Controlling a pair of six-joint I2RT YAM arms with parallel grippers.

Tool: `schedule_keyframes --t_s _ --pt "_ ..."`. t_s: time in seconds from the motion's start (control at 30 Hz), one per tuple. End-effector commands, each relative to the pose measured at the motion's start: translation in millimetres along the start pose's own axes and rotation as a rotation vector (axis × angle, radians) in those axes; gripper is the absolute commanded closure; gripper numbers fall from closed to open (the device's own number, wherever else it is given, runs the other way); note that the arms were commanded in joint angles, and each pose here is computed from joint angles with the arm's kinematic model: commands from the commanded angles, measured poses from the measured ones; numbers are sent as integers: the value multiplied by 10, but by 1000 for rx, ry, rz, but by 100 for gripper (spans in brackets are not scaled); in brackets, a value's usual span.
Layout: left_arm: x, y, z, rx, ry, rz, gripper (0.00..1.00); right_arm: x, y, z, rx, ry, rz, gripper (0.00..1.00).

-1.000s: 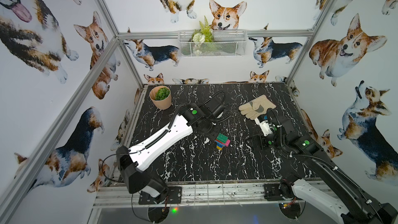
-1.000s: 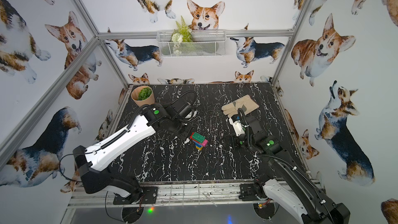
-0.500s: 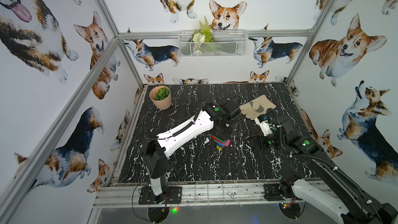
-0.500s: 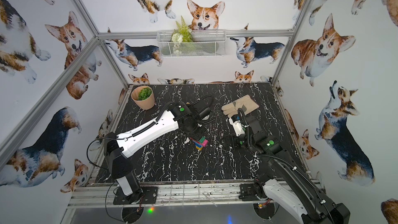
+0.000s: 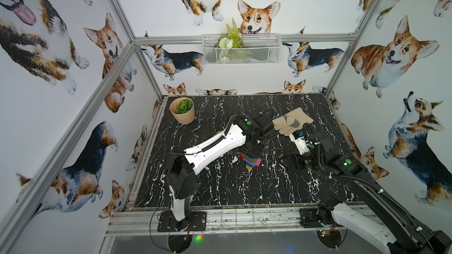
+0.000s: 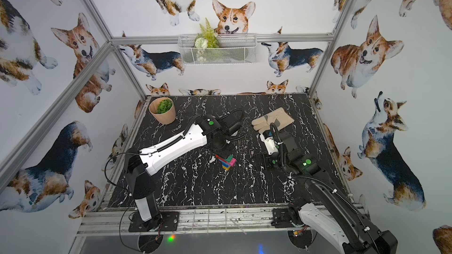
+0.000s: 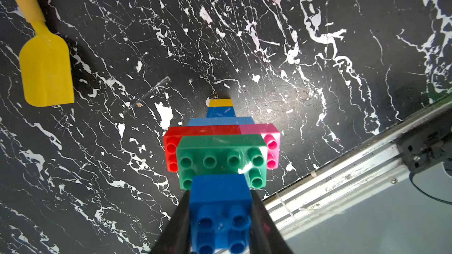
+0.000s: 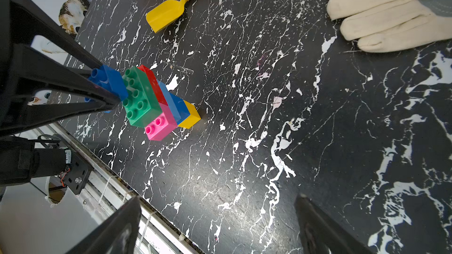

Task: Assemble a spoon with lego
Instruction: Assemble the lego brick with the lego brick.

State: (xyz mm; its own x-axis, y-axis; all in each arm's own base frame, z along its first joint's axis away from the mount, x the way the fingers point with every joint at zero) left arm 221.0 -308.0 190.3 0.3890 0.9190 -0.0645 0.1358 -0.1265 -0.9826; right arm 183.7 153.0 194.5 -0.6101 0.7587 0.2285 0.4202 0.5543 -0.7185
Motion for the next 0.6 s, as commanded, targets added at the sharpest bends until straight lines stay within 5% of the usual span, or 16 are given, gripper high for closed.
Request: schedule_keyframes --t_s 0.0,0.57 --pt "10 24 8 10 0 -8 73 10 2 -30 -14 9 -7 0" --pt "-34 64 25 15 -7 16 73 2 6 -23 -12 10 -3 0"
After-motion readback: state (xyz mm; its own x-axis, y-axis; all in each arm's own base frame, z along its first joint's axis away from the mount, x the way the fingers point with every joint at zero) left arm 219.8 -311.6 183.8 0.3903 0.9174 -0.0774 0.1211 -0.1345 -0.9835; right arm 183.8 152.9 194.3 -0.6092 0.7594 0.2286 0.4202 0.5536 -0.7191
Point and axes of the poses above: each gripper's point midway between its finger pads, its own y axis out along the fingers, its own x axis along the line the jaws close on, z = x × y, the point moved 2 cm from there along -y, back along the fingers, and after that the axes turned 13 degrees about -y, right-handed, at the moved point
